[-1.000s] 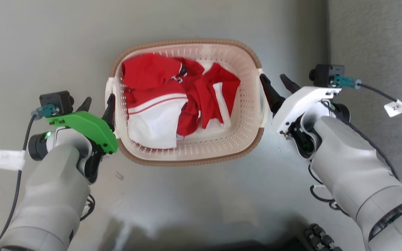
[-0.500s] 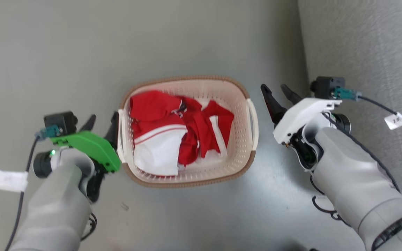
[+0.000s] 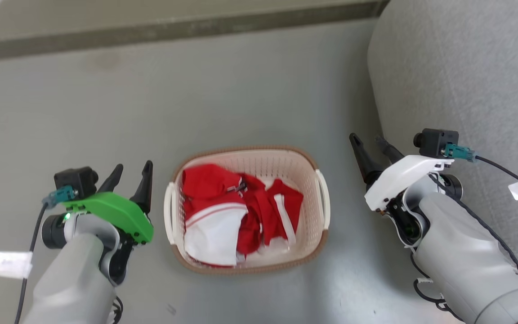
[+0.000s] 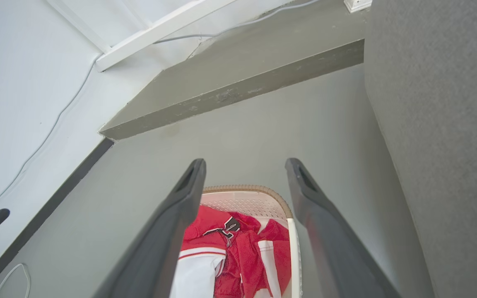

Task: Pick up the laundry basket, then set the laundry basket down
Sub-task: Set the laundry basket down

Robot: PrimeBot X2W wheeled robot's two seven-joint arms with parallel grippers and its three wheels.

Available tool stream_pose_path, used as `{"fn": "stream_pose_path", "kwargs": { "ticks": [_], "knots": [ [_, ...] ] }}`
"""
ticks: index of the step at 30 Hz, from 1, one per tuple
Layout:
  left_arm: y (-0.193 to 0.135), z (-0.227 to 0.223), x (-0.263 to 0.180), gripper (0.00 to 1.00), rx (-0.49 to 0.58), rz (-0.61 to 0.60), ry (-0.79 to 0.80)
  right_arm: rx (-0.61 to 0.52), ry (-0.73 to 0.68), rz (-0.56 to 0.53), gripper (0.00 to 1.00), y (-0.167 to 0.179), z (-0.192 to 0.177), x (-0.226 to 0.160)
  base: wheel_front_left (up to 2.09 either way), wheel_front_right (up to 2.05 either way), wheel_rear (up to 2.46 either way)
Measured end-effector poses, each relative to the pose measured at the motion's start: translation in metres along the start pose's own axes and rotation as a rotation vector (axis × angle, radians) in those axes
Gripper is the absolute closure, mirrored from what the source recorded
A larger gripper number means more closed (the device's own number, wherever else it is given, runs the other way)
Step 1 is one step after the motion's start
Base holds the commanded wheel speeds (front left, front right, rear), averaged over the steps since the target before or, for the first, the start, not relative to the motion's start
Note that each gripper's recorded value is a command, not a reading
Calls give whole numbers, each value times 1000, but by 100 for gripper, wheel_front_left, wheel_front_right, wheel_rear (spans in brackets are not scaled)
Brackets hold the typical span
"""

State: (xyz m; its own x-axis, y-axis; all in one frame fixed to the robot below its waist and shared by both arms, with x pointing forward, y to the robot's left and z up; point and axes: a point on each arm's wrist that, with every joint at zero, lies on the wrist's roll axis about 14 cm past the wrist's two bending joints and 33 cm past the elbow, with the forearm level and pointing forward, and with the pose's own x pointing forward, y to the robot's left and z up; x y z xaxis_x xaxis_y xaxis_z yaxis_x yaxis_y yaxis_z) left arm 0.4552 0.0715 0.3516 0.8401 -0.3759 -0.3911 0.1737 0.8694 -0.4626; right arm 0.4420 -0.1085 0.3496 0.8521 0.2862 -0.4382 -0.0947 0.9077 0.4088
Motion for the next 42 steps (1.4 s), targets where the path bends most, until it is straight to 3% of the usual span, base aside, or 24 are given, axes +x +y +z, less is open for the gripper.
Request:
{"fn": "stream_pose_path", "kwargs": {
  "ticks": [10,24,42],
  "knots": [
    [-22,42,-38,0,53,-33,-160,-75,-148,72,0,28,40,-33,0,0,0],
    [-42,102,-88,0,109,-30,-405,-159,-433,82,0,46,113,-84,0,0,0],
    [-44,109,-121,0,101,-11,-505,-200,-529,22,0,37,116,-118,0,0,0]
  ]
}}
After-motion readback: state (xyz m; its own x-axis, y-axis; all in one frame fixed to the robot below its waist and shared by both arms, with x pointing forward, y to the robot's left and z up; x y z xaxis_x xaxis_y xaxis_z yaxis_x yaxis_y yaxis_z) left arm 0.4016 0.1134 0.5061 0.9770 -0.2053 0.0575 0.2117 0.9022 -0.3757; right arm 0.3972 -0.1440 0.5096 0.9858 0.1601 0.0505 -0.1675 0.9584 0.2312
